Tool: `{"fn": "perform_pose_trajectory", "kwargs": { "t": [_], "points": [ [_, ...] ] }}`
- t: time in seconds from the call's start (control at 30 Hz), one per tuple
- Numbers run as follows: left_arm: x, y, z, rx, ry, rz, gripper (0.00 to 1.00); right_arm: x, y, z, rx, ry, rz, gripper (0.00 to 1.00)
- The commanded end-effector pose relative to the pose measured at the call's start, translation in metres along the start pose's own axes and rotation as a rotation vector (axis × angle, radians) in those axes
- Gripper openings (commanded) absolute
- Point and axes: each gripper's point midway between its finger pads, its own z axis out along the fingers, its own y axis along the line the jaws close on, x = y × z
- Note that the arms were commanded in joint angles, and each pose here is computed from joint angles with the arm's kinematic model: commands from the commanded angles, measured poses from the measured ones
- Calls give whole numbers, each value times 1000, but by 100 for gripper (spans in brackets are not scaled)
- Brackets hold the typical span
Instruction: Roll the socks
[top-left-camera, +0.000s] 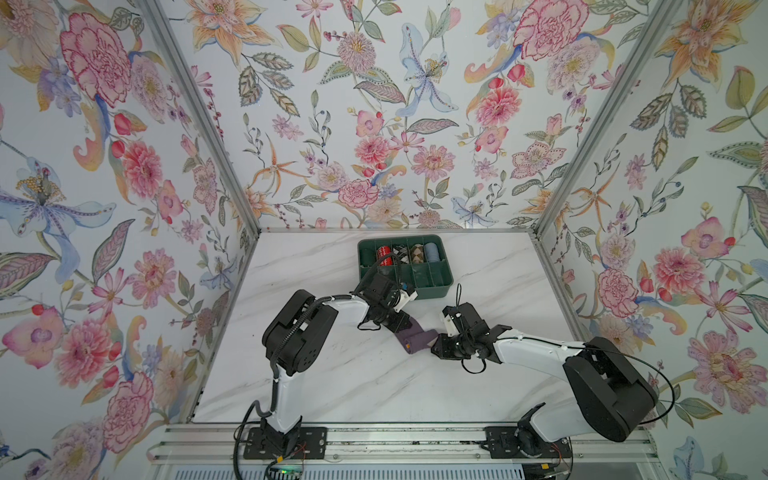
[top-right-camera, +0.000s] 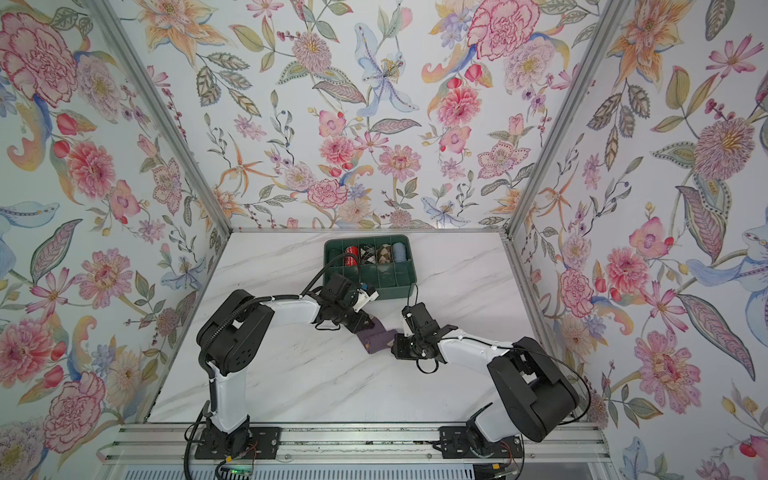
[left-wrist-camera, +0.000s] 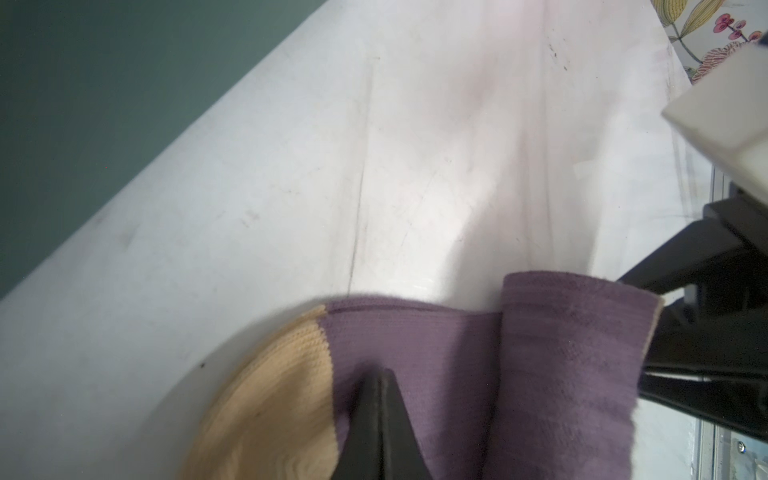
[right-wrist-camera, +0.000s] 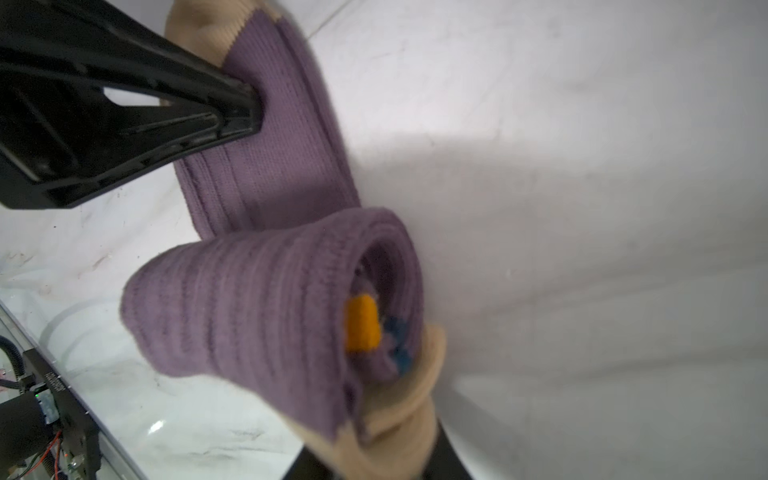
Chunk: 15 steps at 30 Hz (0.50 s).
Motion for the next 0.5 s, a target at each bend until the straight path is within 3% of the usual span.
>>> {"fn": "perform_pose_trajectory", "kwargs": {
  "t": [0.0, 0.47],
  "points": [
    [68, 7, 11, -42, 196, -115, 0, -2, -1, -5, 28, 4, -27, 23],
    [57, -3, 0, -56, 162, -103, 0, -26, 20, -15, -13, -61, -76, 23]
  ]
}}
